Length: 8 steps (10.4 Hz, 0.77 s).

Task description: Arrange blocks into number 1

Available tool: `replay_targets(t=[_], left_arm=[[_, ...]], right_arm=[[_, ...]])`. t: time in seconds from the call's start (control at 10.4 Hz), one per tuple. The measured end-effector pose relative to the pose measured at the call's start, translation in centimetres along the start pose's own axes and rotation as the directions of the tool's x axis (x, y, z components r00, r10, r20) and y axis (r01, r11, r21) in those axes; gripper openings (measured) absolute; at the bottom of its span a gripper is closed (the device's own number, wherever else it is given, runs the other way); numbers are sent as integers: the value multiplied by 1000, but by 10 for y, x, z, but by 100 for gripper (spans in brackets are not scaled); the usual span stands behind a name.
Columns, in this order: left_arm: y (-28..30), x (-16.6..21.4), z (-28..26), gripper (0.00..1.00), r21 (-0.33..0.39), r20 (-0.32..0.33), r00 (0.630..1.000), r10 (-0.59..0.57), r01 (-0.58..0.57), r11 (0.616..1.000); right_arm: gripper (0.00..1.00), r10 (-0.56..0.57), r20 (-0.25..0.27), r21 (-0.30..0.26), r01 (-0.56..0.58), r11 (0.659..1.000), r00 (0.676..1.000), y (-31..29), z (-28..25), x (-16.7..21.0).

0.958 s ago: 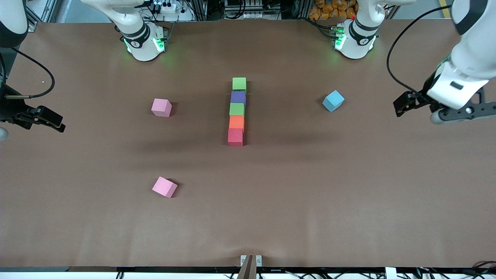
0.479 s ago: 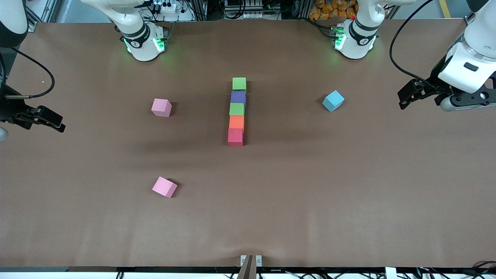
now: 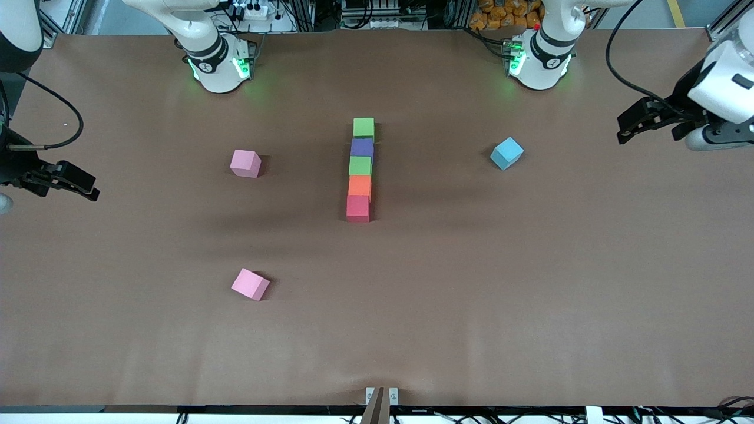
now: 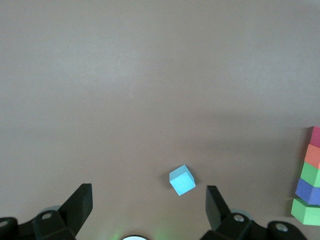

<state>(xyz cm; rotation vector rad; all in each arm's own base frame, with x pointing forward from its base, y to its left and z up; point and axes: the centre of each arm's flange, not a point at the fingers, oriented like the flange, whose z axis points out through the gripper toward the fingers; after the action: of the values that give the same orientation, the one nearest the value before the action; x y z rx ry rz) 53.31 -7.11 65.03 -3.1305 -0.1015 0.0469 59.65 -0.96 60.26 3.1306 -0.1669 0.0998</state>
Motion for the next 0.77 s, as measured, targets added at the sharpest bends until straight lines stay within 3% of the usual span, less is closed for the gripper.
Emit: replay_targets(t=[0.48, 0.77], left_arm=[[-2, 0, 1, 100, 1, 6, 1000, 1, -1, 1000], [-2, 1, 1, 100, 1, 6, 996, 84, -84, 996]], right_arm=[[100, -1, 0, 0, 1, 1000, 1000, 0, 0, 0], [100, 2, 21, -2, -2, 1000, 1000, 2, 2, -2]])
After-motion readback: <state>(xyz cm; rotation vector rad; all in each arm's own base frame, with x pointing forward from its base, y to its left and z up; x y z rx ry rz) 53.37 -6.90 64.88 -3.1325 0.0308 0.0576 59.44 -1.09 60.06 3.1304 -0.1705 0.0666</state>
